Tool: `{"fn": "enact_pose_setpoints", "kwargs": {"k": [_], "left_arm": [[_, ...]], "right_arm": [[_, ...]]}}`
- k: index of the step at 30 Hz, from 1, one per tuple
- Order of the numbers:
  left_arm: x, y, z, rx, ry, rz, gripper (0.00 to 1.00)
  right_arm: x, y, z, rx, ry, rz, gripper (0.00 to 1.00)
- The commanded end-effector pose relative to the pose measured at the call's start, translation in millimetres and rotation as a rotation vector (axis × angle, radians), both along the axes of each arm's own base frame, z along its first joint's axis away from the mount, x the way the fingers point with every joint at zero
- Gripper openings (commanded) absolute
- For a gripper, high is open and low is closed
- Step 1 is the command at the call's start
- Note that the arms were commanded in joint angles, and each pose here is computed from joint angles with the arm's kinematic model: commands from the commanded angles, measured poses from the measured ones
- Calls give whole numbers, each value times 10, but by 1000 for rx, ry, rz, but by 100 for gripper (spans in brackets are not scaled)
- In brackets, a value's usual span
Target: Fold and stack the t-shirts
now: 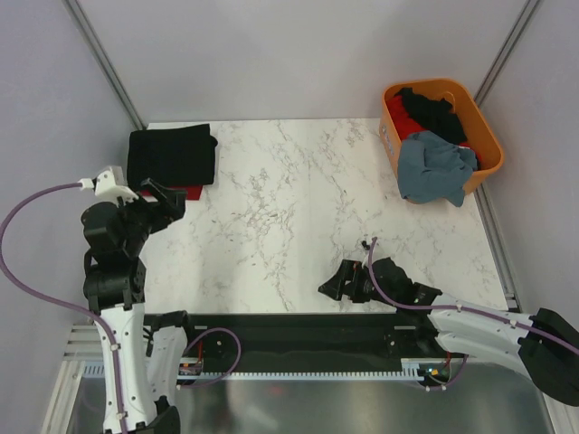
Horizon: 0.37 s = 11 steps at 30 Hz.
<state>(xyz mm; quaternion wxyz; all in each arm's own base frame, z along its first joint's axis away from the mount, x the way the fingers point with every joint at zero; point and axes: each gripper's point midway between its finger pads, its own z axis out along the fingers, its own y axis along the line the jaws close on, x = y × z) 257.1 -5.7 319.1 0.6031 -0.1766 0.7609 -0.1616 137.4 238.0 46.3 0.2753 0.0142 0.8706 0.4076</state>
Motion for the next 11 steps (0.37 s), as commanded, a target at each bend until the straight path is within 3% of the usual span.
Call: {"fn": "enact_pose_setpoints", "kwargs": {"k": [1, 6, 11], "left_arm": [[-253, -228, -441, -2, 117, -131, 86], [-333, -389, -819, -53, 138, -200, 85], [-330, -447, -791, -43, 93, -242, 85]], "right_arm": [[37, -72, -42, -36, 17, -45, 97], [48, -117, -45, -42, 24, -73, 98], [38, -71, -29, -38, 19, -49, 98]]}}
